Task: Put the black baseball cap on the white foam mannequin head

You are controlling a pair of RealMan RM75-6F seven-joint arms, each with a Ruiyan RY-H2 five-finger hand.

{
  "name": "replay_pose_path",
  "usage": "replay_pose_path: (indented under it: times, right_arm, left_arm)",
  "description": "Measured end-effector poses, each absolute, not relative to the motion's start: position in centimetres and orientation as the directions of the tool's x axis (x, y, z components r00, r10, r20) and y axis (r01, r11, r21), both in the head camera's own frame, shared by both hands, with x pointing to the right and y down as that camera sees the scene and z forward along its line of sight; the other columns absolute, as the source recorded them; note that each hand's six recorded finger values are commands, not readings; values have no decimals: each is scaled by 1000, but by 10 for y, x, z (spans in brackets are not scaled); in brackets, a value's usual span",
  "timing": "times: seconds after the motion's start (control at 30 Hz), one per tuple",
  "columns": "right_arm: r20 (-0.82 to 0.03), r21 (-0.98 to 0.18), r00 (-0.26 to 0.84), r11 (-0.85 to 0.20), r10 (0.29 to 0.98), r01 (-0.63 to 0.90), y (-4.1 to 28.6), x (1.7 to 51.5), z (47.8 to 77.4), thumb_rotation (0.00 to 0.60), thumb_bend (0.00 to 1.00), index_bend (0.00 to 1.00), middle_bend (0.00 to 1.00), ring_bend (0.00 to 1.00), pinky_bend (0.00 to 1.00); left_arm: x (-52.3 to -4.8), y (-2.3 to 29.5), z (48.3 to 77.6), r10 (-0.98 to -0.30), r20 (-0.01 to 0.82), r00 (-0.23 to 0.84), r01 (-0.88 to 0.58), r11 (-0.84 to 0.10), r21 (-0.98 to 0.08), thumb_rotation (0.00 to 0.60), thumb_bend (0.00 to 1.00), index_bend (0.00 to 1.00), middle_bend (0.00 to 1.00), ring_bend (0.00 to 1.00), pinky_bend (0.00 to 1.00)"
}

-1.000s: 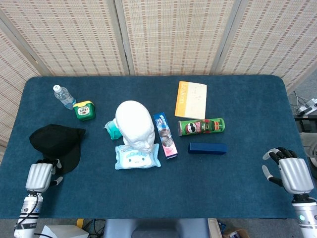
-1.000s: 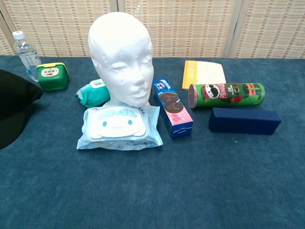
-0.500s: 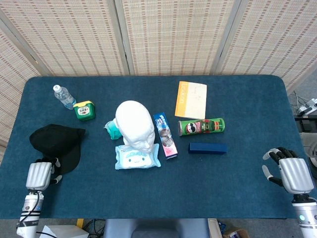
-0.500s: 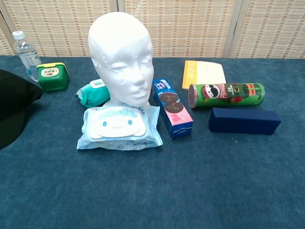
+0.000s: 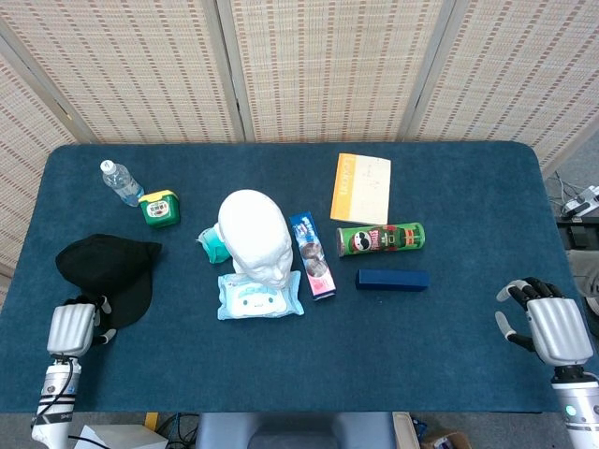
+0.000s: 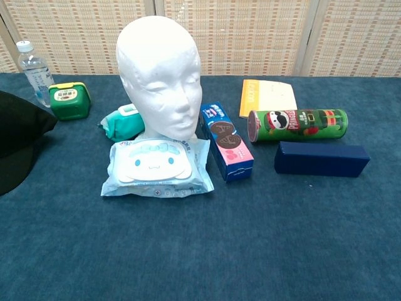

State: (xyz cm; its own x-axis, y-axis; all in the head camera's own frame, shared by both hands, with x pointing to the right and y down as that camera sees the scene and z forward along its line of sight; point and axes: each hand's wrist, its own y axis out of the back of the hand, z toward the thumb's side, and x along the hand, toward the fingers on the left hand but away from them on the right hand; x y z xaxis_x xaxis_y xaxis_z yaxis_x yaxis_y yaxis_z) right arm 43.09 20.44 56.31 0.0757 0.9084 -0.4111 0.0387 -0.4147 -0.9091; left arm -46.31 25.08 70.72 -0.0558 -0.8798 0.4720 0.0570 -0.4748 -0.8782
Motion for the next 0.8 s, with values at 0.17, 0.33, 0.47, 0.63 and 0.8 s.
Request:
replay_pose_path:
  times: [0.17,0.33,0.47,0.63,0.8]
  right_arm:
    - [-413,-909,76,-416,908,36,204,431,564,600,369,455,404,284,332]
    - [-413,-909,76,-416,908,37,204,430,563,600,369,456,404,284,332]
    - [-412,-909,76,-416,908,39,204,431,563,600,369,456,404,284,332]
    - [-412,-909,76,-415,908,41,204,431,563,600,369,455,404,284,332]
    - [-412,-908,77,-416,908,41,204,431,563,600,369,456,404,284,332]
  left_arm:
    - [-464,252,708,-877,478,-57,56,-480,-875,600,0,526,684,419,428]
    - [-464,251,709,-877,476,-59,58,-479,-876,600,0,526,684,419,428]
    - [-465,251,711,-876,478,-62,64,-481,-874,600,0,526,684,419,428]
    - [-466,249,713,-881,469,-64,81,-473,-878,600,1,526,687,421,428]
    - [-467,245,710,-902,427,-63,86,-432,-898,600,4,525,692,427,428]
